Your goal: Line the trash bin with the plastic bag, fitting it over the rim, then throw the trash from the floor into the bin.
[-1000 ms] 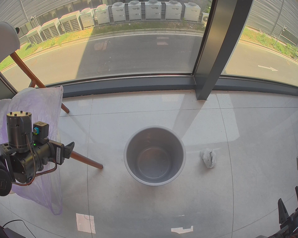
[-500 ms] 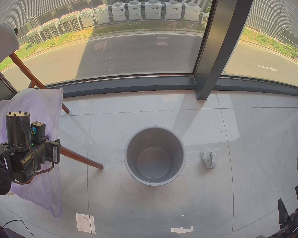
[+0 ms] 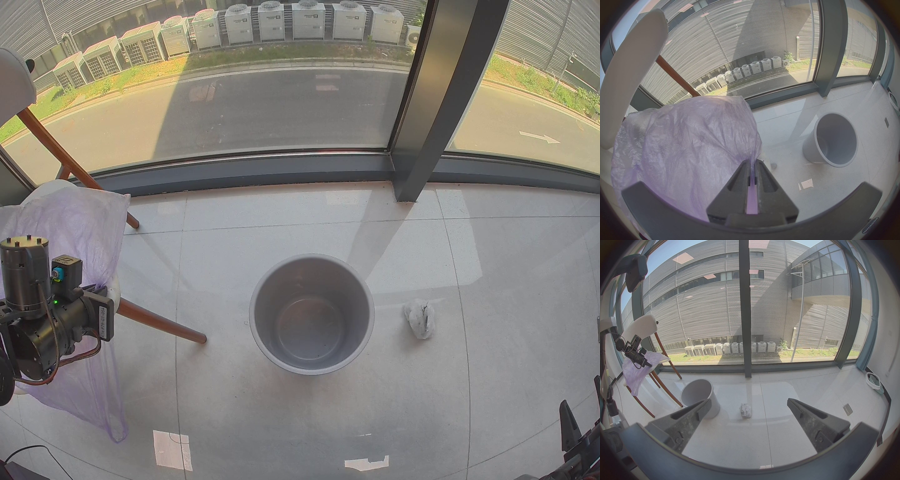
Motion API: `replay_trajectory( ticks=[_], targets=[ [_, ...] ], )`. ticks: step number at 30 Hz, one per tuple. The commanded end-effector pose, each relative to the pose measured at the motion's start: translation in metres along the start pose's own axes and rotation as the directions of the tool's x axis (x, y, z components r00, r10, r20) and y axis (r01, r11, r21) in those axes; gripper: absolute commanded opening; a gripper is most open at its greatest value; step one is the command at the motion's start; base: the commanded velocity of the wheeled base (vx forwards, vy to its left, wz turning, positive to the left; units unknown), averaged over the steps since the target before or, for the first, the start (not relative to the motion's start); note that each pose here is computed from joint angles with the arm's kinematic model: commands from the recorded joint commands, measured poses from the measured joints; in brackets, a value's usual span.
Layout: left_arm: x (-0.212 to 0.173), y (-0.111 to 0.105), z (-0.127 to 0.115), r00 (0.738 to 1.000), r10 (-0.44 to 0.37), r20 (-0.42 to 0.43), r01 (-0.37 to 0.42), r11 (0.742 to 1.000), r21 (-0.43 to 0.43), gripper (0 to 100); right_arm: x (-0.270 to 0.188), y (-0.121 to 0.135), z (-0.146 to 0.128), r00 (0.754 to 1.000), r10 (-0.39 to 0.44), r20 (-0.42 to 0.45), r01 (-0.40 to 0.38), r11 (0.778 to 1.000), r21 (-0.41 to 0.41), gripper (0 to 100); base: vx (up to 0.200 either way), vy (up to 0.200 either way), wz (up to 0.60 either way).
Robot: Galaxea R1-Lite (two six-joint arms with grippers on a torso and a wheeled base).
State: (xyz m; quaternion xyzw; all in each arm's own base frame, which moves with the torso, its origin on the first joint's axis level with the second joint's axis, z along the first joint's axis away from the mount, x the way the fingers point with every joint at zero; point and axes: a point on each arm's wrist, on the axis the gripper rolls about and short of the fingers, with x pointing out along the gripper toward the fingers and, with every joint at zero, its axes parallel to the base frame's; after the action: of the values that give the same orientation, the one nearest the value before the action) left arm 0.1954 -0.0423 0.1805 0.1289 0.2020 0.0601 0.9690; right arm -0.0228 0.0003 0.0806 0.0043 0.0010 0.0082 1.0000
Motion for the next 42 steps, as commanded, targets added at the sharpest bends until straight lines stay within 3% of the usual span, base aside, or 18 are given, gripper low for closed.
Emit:
replay_trajectory(
  ticks=[1, 6, 12, 14, 15, 18, 20, 21, 25, 26, 27, 28, 29, 31, 34, 39, 42],
  targets=[
    [-0.026, 0.01, 0.01, 0.994, -0.006, 0.113, 0.01, 0.999, -0.041, 0, 0.0, 0.0, -0.004, 1.0, 0.001, 0.002, -0.001, 1.0, 0.001, 100, 0.0, 0.0, 0.0],
    [-0.059, 0.024, 0.016, 0.962, -0.097, 0.254, 0.125, 0.988, -0.095, 0, 0.0, 0.0, -0.004, 1.0, 0.001, 0.002, -0.001, 1.0, 0.001, 100, 0.0, 0.0, 0.0],
    [-0.08, 0.029, 0.019, 0.905, -0.231, 0.358, 0.303, 0.94, -0.158, 0, 0.0, 0.0, -0.004, 1.0, 0.001, 0.002, -0.001, 1.0, 0.001, 100, 0.0, 0.0, 0.0],
    [-0.082, 0.029, 0.017, 0.884, -0.285, 0.37, 0.369, 0.912, -0.179, 0, 0.0, 0.0, -0.005, 1.0, 0.002, 0.0, -0.002, 1.0, 0.001, 100, 0.0, 0.0, 0.0],
    [-0.085, 0.029, 0.016, 0.865, -0.325, 0.383, 0.431, 0.872, -0.233, 0, 0.0, 0.0, -0.004, 1.0, 0.001, 0.002, -0.001, 1.0, 0.001, 100, 0.0, 0.0, 0.0],
    [-0.092, 0.03, 0.017, 0.825, -0.381, 0.418, 0.523, 0.794, -0.309, 0, 0.0, 0.0, -0.004, 1.0, 0.001, 0.002, -0.001, 1.0, 0.002, 100, 0.0, 0.0, 0.0],
    [-0.094, 0.029, 0.017, 0.798, -0.427, 0.426, 0.573, 0.757, -0.314, 0, 0.0, 0.0, -0.004, 1.0, 0.001, 0.002, -0.001, 1.0, 0.004, 100, 0.0, 0.0, 0.0],
    [-0.095, 0.029, 0.017, 0.792, -0.433, 0.431, 0.581, 0.753, -0.31, 0, 0.0, 0.0, -0.004, 1.0, 0.001, 0.002, -0.001, 1.0, 0.004, 100, 0.0, 0.0, 0.0],
    [-0.11, 0.031, 0.014, 0.672, -0.568, 0.475, 0.719, 0.655, -0.235, 0, 0.0, 0.0, -0.004, 1.0, 0.001, 0.002, -0.001, 1.0, 0.007, 100, 0.0, 0.0, 0.0],
    [-0.112, 0.031, 0.013, 0.649, -0.596, 0.473, 0.744, 0.627, -0.23, 0, 0.0, 0.0, -0.005, 1.0, 0.0, 0.0, 0.0, 1.0, 0.007, 100, 0.0, 0.0, 0.0],
    [-0.112, 0.031, 0.013, 0.641, -0.605, 0.472, 0.752, 0.618, -0.228, 0, 0.0, 0.0, -0.004, 1.0, 0.001, 0.002, -0.001, 1.0, 0.007, 100, 0.0, 0.0, 0.0],
    [-0.114, 0.03, 0.014, 0.596, -0.647, 0.476, 0.794, 0.564, -0.228, 0, 0.0, 0.0, -0.004, 1.0, 0.001, 0.002, -0.001, 1.0, 0.007, 100, 0.0, 0.0, 0.0],
    [-0.114, 0.03, 0.014, 0.595, -0.649, 0.474, 0.795, 0.561, -0.229, 0, 0.0, 0.0, -0.004, 1.0, 0.001, 0.002, -0.001, 1.0, 0.007, 100, 0.0, 0.0, 0.0],
    [-0.116, 0.03, 0.016, 0.549, -0.686, 0.478, 0.832, 0.502, -0.235, 0, 0.0, 0.0, -0.004, 1.0, -0.003, 0.002, 0.003, 1.0, 0.008, 100, 0.0, 0.0, 0.0],
    [-0.119, 0.031, 0.02, 0.501, -0.718, 0.483, 0.864, 0.447, -0.232, 0, 0.0, 0.0, -0.004, 1.0, -0.003, 0.002, 0.003, 1.0, 0.011, 100, 0.0, 0.0, 0.0],
    [-0.124, 0.03, 0.027, 0.388, -0.789, 0.477, 0.921, 0.308, -0.24, 0, 0.0, 0.0, -0.004, 1.0, -0.003, 0.002, 0.003, 1.0, 0.011, 100, 0.0, 0.0, 0.0],
    [-0.129, 0.031, 0.033, 0.325, -0.816, 0.478, 0.943, 0.24, -0.231, 0, 0.0, 0.0, -0.004, 1.0, -0.004, 0.002, 0.004, 1.0, 0.011, 100, 0.0, 0.0, 0.0]
  ],
)
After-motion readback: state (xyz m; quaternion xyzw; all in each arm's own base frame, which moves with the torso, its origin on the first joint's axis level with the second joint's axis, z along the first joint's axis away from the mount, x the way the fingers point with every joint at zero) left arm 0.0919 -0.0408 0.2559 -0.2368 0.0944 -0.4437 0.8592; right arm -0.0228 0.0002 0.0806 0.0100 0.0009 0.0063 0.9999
